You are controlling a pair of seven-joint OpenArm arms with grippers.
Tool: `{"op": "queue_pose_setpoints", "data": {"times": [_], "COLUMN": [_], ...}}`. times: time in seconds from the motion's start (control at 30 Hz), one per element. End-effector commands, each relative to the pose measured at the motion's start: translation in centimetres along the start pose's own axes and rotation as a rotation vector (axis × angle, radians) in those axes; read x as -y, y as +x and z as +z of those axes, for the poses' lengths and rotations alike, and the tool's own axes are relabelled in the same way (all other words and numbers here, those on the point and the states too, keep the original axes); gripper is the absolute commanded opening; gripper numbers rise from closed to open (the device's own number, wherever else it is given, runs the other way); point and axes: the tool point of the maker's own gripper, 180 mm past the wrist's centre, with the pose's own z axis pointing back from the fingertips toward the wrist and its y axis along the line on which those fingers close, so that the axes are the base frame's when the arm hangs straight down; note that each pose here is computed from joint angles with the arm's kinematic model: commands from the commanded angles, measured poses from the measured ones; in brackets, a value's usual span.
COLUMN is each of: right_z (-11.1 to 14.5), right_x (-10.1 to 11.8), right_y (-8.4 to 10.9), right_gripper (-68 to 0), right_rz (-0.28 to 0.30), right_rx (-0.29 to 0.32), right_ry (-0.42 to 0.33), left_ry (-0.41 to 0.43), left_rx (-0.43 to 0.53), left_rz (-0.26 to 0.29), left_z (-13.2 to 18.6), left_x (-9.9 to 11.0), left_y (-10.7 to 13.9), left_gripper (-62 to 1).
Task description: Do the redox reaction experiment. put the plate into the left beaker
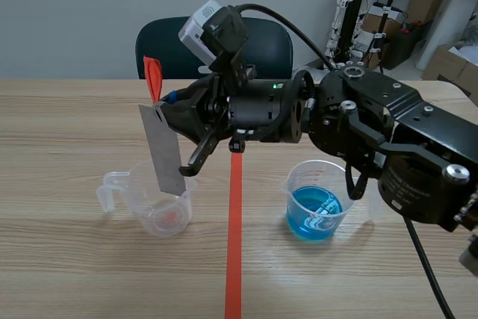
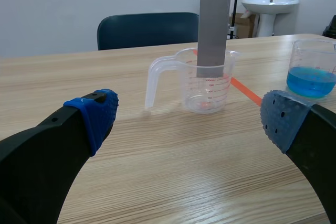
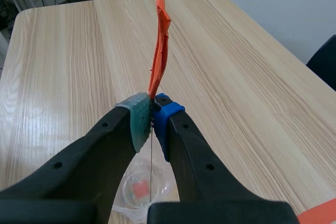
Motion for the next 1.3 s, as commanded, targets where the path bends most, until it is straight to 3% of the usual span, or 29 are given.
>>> {"op": "queue_pose_setpoints", "data": {"times": [0.0, 0.23, 0.63, 0.83, 1.17, 1.27], "right_z": [-0.7, -1.4, -2.4, -2.6, -2.5, -2.2], "right_x": [-0.1, 0.0, -1.5, -2.3, -2.1, -2.0], "right_y": [1.6, 0.2, -1.6, -2.0, -2.2, -2.4], "right_gripper": [-66.9, -66.9, -66.9, -66.9, -66.8, -59.6], "right_rz": [0.008, 0.008, 0.002, 0.057, 0.081, 0.083], "right_rx": [0.055, 0.051, 0.028, 0.017, 0.007, 0.003], "right_ry": [0.007, 0.0, 0.051, 0.077, 0.067, 0.065], "left_ry": [-0.008, -0.008, -0.008, -0.008, -0.008, -0.008], "left_rx": [0.064, 0.064, 0.064, 0.064, 0.064, 0.064], "left_rz": [-0.009, -0.009, -0.009, -0.009, -0.009, -0.009], "left_z": [-0.4, -0.4, -0.4, -0.4, -0.4, -0.4], "left_x": [-0.2, -0.2, -0.2, -0.2, -0.2, -0.2], "left_y": [1.2, 1.2, 1.2, 1.2, 1.2, 1.2], "left_gripper": [-3.7, -3.7, -3.7, -3.7, -3.7, -3.7]}}
